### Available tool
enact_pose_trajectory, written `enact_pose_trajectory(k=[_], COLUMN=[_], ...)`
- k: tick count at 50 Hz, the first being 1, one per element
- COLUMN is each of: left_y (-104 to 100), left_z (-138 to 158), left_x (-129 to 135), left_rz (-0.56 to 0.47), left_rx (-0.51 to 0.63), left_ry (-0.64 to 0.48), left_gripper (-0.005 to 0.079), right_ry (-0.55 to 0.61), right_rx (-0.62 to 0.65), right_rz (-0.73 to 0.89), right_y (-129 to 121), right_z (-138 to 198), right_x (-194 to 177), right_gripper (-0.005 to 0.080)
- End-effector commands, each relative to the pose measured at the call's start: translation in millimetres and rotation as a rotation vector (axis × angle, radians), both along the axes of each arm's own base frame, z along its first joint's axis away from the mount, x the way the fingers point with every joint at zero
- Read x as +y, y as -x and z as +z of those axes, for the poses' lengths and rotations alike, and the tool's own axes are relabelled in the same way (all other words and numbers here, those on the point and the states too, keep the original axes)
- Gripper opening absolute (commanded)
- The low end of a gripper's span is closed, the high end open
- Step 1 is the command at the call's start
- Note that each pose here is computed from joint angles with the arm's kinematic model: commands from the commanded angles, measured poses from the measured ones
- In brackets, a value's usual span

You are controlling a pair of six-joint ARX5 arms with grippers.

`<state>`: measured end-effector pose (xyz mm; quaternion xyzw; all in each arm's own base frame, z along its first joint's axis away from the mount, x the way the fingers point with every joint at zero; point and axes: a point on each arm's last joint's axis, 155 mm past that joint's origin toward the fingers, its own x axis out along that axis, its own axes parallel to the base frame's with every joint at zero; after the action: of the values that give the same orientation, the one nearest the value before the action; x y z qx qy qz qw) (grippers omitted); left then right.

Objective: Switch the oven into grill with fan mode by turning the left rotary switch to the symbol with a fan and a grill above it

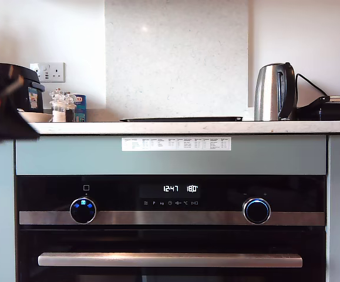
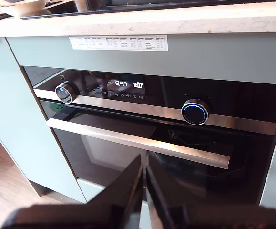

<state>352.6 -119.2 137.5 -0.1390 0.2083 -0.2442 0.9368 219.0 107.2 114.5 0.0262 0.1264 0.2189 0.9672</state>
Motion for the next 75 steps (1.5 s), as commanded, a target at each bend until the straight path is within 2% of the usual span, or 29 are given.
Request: enact_pose_trajectory(k=[1, 17, 24, 37, 50, 59, 75], left_y=[11.9, 49.2, 67.9, 96.0, 125.9, 129.4, 136.1], left_z=[2.5, 40.9, 49.0, 33.7, 23.6, 33.2, 53.9], left_x=[-3.0, -10.8, -13.7, 13.8, 33.2, 54.4, 56.1], left_rz=[-0.006, 0.010, -0.019, 0.088, 0.139, 0.261, 0.265], left_rx=[-0.017, -0.124, -0.157, -0.080, -0.027, -0.051, -0.137], left_ry=[-0.011, -0.067, -0.099, -0.182, -0.195, -0.154, -0.107], left_gripper=[-0.0019, -0.0020, -0.0020, -0.0020, -0.0020, -0.0019, -0.0019], right_ry=[-0.002, 0.002, 0.002, 0.002, 0.002, 0.002, 0.002], right_rx=[-0.012, -0.014, -0.014, -0.013, -0.013, -0.013, -0.014], right_rz=[0.000, -0.020, -0.019, -0.019, -0.019, -0.019, -0.018], right_y=[-0.1, -1.7, -1.6, -1.6, -1.6, -1.5, -1.5], right_z=[3.3, 3.2, 3.2, 3.1, 3.1, 3.1, 3.2], right_x=[0.1, -3.3, -3.2, -3.2, -3.2, -3.1, -3.0], right_gripper=[-0.0012, -0.0012, -0.0012, -0.0012, -0.0012, -0.0012, -0.0012])
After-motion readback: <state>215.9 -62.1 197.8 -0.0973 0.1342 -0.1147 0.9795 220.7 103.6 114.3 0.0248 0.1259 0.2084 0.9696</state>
